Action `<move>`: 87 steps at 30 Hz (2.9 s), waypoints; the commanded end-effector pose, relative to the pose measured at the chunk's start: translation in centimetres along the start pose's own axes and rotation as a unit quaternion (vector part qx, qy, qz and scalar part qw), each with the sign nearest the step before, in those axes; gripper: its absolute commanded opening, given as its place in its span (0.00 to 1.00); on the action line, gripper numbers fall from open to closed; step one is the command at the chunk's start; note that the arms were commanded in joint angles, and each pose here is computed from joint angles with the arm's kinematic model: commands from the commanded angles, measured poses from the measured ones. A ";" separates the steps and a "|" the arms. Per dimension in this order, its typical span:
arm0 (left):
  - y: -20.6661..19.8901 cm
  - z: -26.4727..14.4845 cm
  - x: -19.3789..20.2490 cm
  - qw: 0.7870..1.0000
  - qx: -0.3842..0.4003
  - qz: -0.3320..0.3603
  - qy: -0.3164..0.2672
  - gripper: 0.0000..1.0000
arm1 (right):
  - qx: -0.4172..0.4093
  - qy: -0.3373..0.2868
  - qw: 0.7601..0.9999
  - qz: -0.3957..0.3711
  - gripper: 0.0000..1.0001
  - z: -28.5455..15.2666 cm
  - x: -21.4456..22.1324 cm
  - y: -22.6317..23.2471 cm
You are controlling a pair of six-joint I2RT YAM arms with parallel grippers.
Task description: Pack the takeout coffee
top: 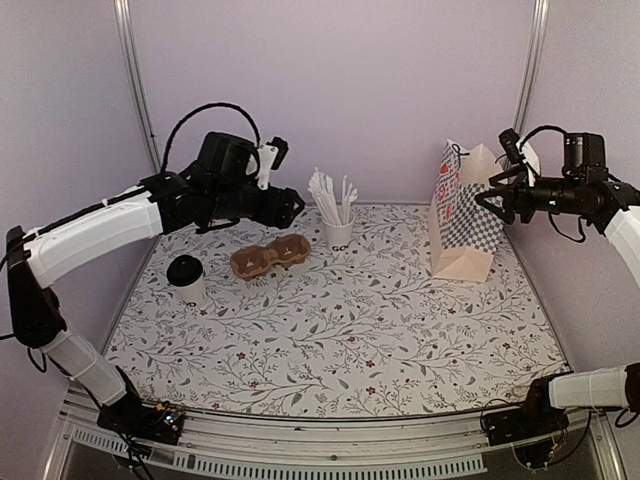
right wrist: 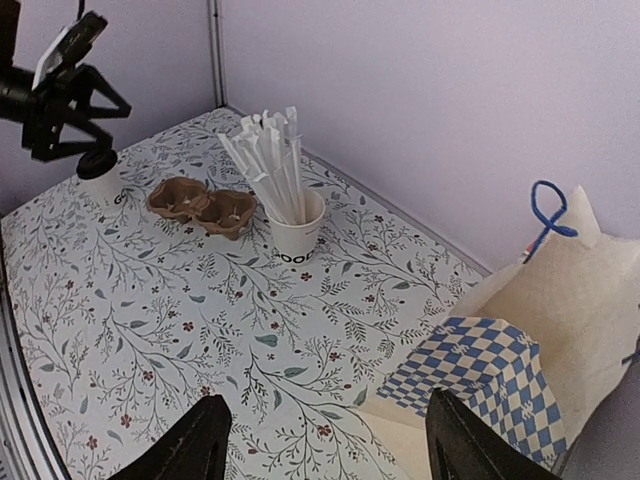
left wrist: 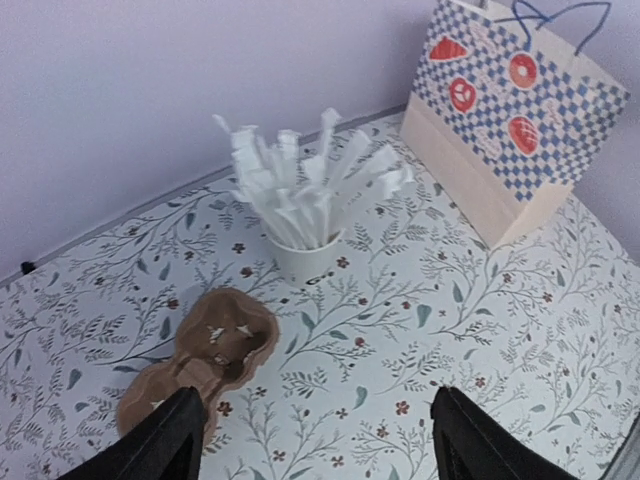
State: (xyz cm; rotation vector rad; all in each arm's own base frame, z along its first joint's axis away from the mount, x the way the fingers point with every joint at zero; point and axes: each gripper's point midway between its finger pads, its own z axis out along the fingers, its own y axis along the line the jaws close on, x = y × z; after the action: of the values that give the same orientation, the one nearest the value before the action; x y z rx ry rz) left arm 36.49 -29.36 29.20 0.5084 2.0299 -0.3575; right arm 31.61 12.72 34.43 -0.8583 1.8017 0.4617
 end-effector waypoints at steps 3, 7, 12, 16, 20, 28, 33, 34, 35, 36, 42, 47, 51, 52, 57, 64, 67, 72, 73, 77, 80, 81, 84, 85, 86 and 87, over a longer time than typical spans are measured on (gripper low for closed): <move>-6.2 3.3 4.9 0.989 0.116 0.060 0.069 0.78 | 0.156 0.011 0.986 0.055 0.57 -4.1 -0.7 -5.8; -5.7 2.2 7.2 0.988 0.114 0.087 0.059 0.77 | 0.257 -0.006 0.964 0.068 0.51 -6.6 -1.9 -9.7; -5.8 1.4 7.0 0.989 0.093 0.106 0.055 0.77 | 0.337 0.026 0.934 0.112 0.54 -6.9 -1.2 -14.8; -5.9 1.1 6.8 0.988 0.095 0.108 0.053 0.77 | 0.333 0.050 0.931 0.142 0.57 -4.9 -0.3 -17.0; -5.9 1.0 6.7 0.988 0.093 0.108 0.052 0.77 | 0.332 0.073 0.926 0.164 0.57 -3.2 1.0 -18.8; -5.4 1.0 6.8 0.989 0.079 0.111 0.055 0.76 | 0.322 0.088 0.925 0.179 0.56 -0.7 2.1 -20.9; -5.3 1.0 6.9 0.989 0.077 0.114 0.057 0.74 | 0.298 0.095 0.931 0.190 0.52 1.2 3.0 -21.6; -5.3 1.0 6.9 0.989 0.076 0.114 0.057 0.74 | 0.294 0.091 0.932 0.190 0.51 1.3 2.8 -21.5; -5.3 1.0 6.9 0.989 0.075 0.114 0.057 0.74 | 0.292 0.089 0.933 0.191 0.50 1.4 2.7 -21.5; -5.3 1.0 6.8 0.989 0.075 0.114 0.057 0.74 | 0.291 0.088 0.933 0.192 0.49 1.4 2.6 -21.5; -5.4 1.0 6.9 0.989 0.079 0.113 0.059 0.74 | 0.286 0.102 0.932 0.198 0.47 1.6 3.3 -21.3; -5.4 0.9 6.7 0.989 0.079 0.111 0.056 0.73 | 0.270 0.110 0.933 0.209 0.46 2.1 4.8 -20.3; -5.5 0.9 6.8 0.989 0.081 0.111 0.058 0.73 | 0.280 0.113 0.929 0.216 0.44 2.1 5.7 -20.3; -5.5 1.0 6.9 0.989 0.081 0.110 0.058 0.73 | 0.282 0.110 0.928 0.216 0.43 2.0 5.7 -20.3; -5.5 1.0 7.0 0.989 0.082 0.109 0.060 0.73 | 0.283 0.107 0.926 0.225 0.39 2.0 5.9 -20.2; -5.5 1.1 7.0 0.989 0.080 0.110 0.061 0.73 | 0.278 0.104 0.928 0.227 0.18 1.9 5.8 -19.8; -5.4 1.1 7.0 0.989 0.079 0.110 0.062 0.73 | 0.278 0.102 0.928 0.225 0.09 1.7 5.7 -19.5; -5.2 1.0 6.8 0.989 0.073 0.110 0.059 0.73 | 0.278 0.099 0.930 0.218 0.00 0.8 5.2 -18.7; -5.2 1.0 6.9 0.989 0.073 0.110 0.060 0.73 | 0.276 0.100 0.931 0.216 0.00 0.7 5.2 -18.4; -5.1 1.0 6.8 0.990 0.070 0.110 0.059 0.73 | 0.260 0.100 0.939 0.201 0.00 0.0 4.9 -16.8; -5.0 1.0 6.7 0.990 0.070 0.111 0.058 0.73 | 0.222 0.097 0.951 0.191 0.00 -0.4 4.3 -14.6; -5.0 0.9 6.7 0.990 0.070 0.111 0.058 0.73 | 0.203 0.097 0.957 0.185 0.00 -0.5 4.1 -13.7; -4.9 0.9 6.6 0.990 0.069 0.111 0.058 0.73 | 0.106 0.095 0.975 0.171 0.00 0.1 4.1 -9.7; -4.9 0.9 6.6 0.990 0.069 0.111 0.059 0.73 | 0.082 0.094 0.978 0.166 0.00 0.3 4.3 -8.6; -4.8 0.9 6.6 0.990 0.069 0.110 0.060 0.73 | 0.067 0.092 0.980 0.162 0.00 0.2 4.4 -7.8; -4.7 0.9 6.6 0.990 0.068 0.108 0.060 0.73 | 0.056 0.091 0.982 0.156 0.00 0.1 4.4 -7.2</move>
State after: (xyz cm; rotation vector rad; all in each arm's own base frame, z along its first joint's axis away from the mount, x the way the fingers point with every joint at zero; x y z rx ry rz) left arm 31.83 -32.41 21.09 0.8599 2.0903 -0.3291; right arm 39.50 3.31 31.82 -0.3624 2.1419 0.3002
